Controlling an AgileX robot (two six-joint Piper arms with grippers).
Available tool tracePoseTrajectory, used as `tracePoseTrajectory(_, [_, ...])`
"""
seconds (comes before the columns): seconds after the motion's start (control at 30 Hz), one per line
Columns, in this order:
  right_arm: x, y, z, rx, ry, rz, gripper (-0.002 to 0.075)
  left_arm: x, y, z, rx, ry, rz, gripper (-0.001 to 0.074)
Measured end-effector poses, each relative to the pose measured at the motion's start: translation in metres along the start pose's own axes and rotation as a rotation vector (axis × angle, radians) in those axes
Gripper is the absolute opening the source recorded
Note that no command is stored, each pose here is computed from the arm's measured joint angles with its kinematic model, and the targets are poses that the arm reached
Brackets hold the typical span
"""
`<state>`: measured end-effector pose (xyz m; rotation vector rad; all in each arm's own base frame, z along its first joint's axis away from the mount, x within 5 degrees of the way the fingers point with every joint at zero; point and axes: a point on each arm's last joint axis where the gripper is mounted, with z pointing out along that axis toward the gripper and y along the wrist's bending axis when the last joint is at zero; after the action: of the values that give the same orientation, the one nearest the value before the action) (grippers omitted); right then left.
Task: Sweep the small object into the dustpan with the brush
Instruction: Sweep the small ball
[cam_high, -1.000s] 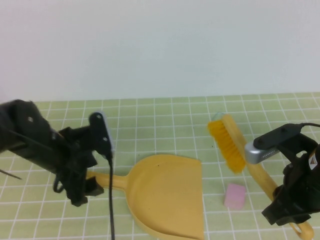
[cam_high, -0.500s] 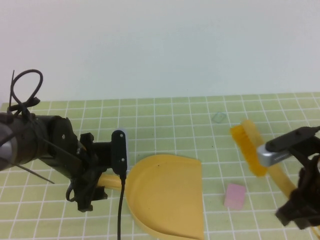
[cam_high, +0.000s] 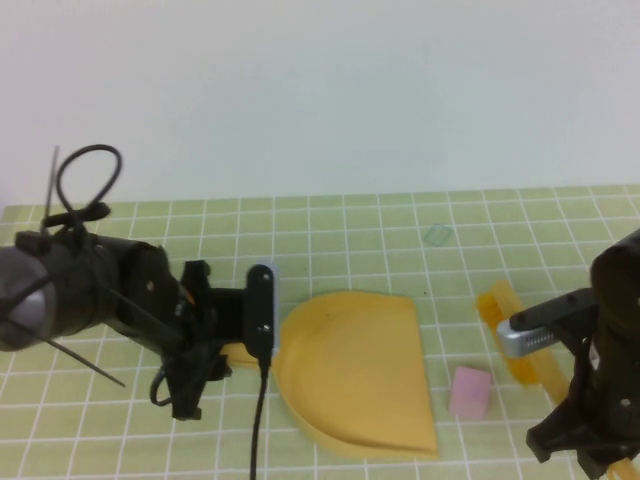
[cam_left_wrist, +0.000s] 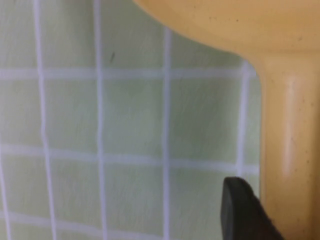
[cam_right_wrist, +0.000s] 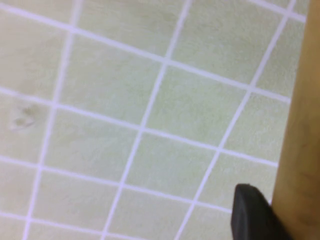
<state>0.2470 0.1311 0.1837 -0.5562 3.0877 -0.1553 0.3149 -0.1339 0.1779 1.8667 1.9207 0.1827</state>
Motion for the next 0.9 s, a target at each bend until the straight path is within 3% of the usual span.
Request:
tracePoseTrajectory(0.13, [-0.003,0.004,0.015,-0.013,0.050,0.020,-0.0003,-0.013,-0.007,0.000,0.005,-0.005,0.066,0.0211])
tracePoseTrajectory(0.3, [-0.009,0.023,0.013,-0.200,0.001,0.080,-0.0003,-0.019,-0.010,0.001,0.009,-0.011,0.045,0.0210])
tracePoseTrajectory(0.43, [-0.016,0.041,-0.009,-0.356,-0.077,0.077,-0.0003,-0.018,-0.010,0.001,0.016,-0.001,0.057,0.0210])
tracePoseTrajectory(0.57, [-0.019,0.046,-0.045,-0.407,-0.139,0.027,-0.0003,-0.017,-0.010,0.001,0.012,0.002,0.051,0.0210])
tracePoseTrajectory(0.67, [-0.018,0.042,-0.067,-0.383,-0.157,-0.034,-0.0003,-0.017,-0.009,0.001,0.007,0.009,0.066,0.0210])
tracePoseTrajectory(0.9, [-0.010,0.003,-0.082,-0.047,-0.118,-0.035,-0.0003,-0.017,-0.008,0.001,-0.010,0.011,0.084,0.0210])
